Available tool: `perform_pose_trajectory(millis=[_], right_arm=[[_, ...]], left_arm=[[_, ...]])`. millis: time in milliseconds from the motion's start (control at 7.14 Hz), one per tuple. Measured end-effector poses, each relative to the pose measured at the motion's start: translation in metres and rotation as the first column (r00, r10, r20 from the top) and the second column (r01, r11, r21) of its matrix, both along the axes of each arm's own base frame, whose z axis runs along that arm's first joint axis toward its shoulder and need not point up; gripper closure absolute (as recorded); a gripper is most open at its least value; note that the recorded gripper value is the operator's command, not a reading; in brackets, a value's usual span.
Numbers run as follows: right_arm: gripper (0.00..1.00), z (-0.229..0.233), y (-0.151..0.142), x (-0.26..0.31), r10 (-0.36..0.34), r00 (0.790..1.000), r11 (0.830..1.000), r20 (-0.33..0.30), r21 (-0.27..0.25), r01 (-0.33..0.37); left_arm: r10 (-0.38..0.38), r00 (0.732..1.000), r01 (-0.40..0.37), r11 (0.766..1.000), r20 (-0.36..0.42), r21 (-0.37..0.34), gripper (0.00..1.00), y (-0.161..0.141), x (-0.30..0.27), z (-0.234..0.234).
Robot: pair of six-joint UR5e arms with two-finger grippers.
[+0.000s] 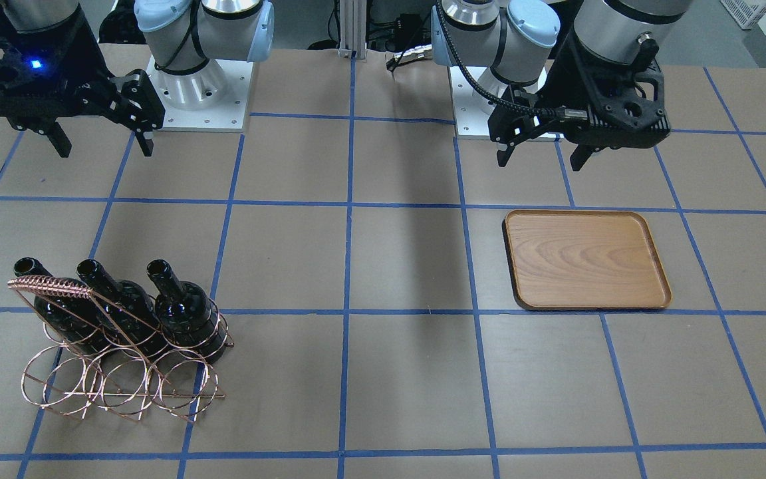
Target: Take wine from basket and place on tray
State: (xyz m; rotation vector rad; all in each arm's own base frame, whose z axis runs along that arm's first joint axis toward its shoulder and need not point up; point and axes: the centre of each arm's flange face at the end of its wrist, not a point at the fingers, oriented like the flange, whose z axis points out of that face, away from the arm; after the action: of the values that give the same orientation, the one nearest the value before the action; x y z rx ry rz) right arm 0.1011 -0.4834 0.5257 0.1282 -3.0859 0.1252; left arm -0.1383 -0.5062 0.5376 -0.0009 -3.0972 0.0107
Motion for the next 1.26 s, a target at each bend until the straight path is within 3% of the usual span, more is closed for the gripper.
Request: perform_pose_trajectory(millis=[840, 1260], right_arm=[[0.00, -0.001, -0.005, -0.006, -0.013, 1.000, 1.000, 0.002, -0.012, 0.013], [0.00, -0.005, -0.014, -0.012, -0.024, 1.000, 0.999, 0.011, -0.043, 0.025]], left_arm=[[0.000, 1.000, 0.000, 1.000, 0.001, -0.015, 0.00, 0.006, 0.001, 0.008], [0.000, 1.000, 0.000, 1.000, 0.005, -0.006, 0.00, 0.011, 0.001, 0.010]])
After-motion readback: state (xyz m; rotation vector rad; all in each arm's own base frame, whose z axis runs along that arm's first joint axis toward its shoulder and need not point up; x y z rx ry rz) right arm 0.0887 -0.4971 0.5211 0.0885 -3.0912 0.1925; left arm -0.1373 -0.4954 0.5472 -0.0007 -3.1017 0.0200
